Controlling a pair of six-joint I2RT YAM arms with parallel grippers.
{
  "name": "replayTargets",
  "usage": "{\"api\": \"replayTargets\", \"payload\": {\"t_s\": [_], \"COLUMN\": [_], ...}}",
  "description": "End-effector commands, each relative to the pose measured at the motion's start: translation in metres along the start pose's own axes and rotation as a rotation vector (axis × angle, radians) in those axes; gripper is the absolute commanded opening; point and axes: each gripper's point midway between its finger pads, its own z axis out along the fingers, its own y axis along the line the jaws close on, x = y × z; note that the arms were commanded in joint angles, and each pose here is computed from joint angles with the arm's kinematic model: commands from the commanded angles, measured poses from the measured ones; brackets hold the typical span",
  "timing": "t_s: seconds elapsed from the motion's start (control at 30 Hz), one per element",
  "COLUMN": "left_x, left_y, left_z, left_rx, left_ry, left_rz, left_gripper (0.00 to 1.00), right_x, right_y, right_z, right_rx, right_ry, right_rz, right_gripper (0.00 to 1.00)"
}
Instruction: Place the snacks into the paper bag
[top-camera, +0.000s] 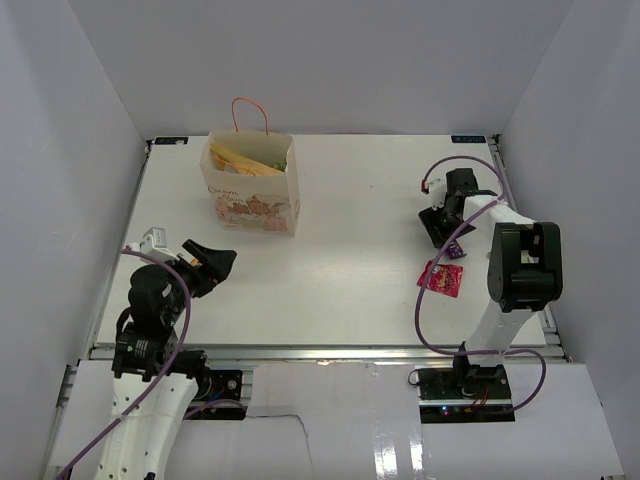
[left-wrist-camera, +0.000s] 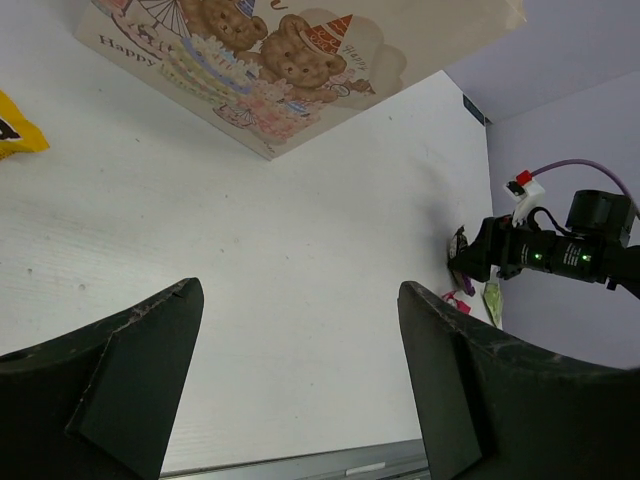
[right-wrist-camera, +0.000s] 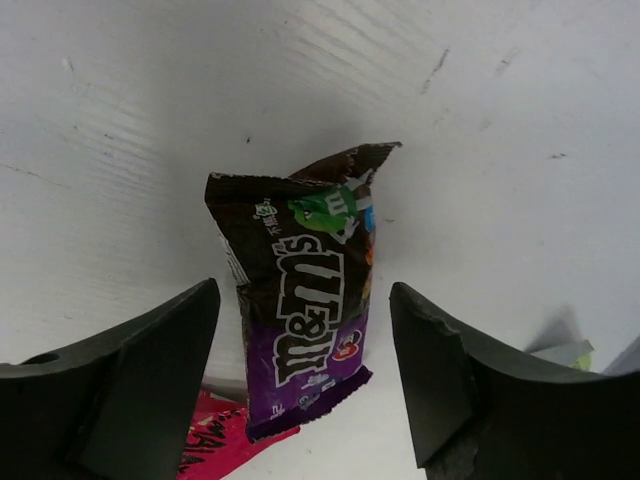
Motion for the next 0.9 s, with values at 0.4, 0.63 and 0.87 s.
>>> {"api": "replayTargets", "payload": {"t_s": [0.4,0.63,0.87], "left_x": [0.01,0.011,0.011], "left_y": [-0.003,-0.003,-0.004], "left_z": [0.005,0.007,0.015], "left_rx": [0.037,0.039,0.045], "left_ry": [0.033,0.035,0.049], "left_rz": [-0.052,-0.051,-0.05], "left_gripper": [0.89,0.89,0.89], "right_x": [-0.014,-0.089,-0.201], "right_y": [0.023,0.044,0.11], "right_z": [-0.006,-0.094,-0.247], "right_rx": [-0.2,-0.373,-0.52], "right_ry": [-0.098,-0.45,-0.875], "right_rz": [-0.048,-0.187,-0.452], "right_gripper": [0.22,0.18,0.19]}}
